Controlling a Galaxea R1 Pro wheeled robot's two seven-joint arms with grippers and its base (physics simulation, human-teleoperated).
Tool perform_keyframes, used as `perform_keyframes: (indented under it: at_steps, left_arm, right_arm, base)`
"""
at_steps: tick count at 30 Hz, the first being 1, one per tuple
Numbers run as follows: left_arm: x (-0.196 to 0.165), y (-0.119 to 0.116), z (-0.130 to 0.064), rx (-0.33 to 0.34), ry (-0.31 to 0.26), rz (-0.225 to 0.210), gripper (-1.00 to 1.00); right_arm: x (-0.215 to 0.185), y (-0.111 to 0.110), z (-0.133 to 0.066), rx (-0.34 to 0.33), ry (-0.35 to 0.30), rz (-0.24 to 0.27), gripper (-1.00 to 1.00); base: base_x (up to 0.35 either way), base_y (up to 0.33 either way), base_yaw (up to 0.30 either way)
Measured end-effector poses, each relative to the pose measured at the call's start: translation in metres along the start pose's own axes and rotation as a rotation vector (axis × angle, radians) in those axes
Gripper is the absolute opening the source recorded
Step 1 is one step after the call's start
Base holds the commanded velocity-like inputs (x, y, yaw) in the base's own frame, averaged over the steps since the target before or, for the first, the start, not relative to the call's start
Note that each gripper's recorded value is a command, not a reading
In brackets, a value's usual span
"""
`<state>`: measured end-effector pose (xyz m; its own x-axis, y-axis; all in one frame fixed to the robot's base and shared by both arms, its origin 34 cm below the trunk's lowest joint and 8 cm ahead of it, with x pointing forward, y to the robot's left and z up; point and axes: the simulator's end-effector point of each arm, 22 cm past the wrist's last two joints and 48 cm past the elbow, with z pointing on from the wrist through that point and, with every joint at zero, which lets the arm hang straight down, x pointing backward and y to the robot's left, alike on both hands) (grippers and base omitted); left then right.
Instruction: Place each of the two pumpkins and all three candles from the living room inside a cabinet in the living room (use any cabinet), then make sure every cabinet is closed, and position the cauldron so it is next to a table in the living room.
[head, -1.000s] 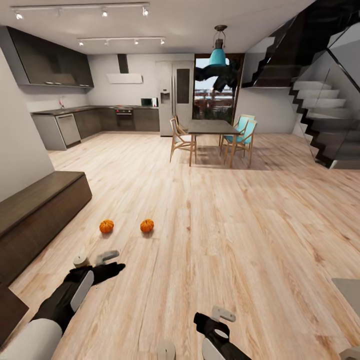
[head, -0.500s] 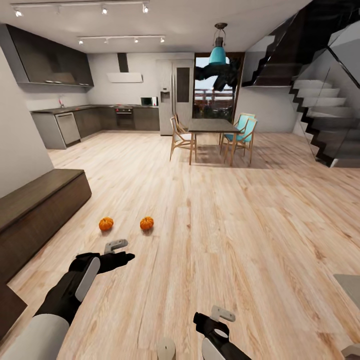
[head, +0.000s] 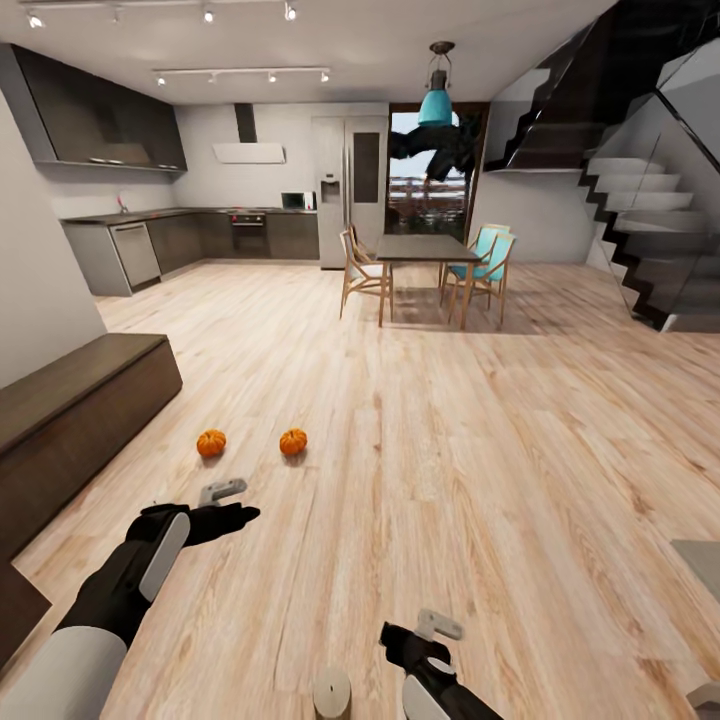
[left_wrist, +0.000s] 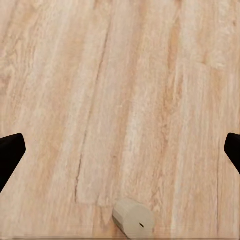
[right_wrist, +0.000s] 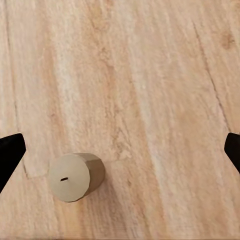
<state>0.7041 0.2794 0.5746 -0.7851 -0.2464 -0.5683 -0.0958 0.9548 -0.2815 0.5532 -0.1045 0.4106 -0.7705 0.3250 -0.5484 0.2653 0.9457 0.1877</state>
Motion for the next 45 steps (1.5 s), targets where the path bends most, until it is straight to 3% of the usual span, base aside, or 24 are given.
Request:
perform_keyframes:
  at_steps: [2,3,5,6,8,10,12,35,40,45]
  left_arm:
    - [0.004,0.000,0.003,0.002,0.003,-0.001,1.00]
    - [0.006,-0.001,0.005,0.005,0.005,-0.001,1.00]
    - [0.009,0.000,0.007,0.005,0.006,-0.001,1.00]
    - [0.011,0.001,0.009,0.005,0.006,-0.001,1.00]
    - [0.014,0.003,0.011,0.004,0.006,0.000,1.00]
    - [0.016,0.006,0.014,0.000,0.005,0.001,1.00]
    - [0.019,0.009,0.016,-0.001,0.004,0.002,1.00]
    - [0.060,0.032,0.045,-0.036,0.034,0.026,1.00]
    - [0.060,0.062,0.047,-0.108,0.027,0.072,1.00]
    - [0.068,0.069,0.053,-0.118,0.026,0.079,1.00]
  right_arm:
    - [0.006,0.003,0.002,-0.013,0.018,-0.003,1.00]
    - [0.022,0.005,0.003,-0.020,0.090,-0.019,1.00]
    - [0.032,0.007,0.005,-0.025,0.139,-0.033,1.00]
    - [0.039,0.009,0.004,-0.031,0.196,-0.039,1.00]
    - [0.033,0.017,0.007,-0.048,0.260,-0.027,1.00]
    - [-0.003,0.035,0.009,-0.088,0.314,0.017,1.00]
    - [-0.020,0.043,0.010,-0.104,0.333,0.029,1.00]
    - [0.000,0.031,0.044,-0.096,0.345,0.028,1.00]
    - [0.008,0.028,0.052,-0.097,0.342,0.026,1.00]
    - [0.016,0.026,0.059,-0.098,0.341,0.021,1.00]
  base:
    - [0.000,0.000,0.000]
    - [0.000,0.000,0.000]
    - [0.000,0.000,0.000]
    - [0.000,0.000,0.000]
    - [0.000,0.000,0.000]
    - [0.000,0.000,0.000]
    - [0.000,0.000,0.000]
    - [0.000,0.000,0.000]
    - [0.000,0.000,0.000]
    - [0.000,0.000,0.000]
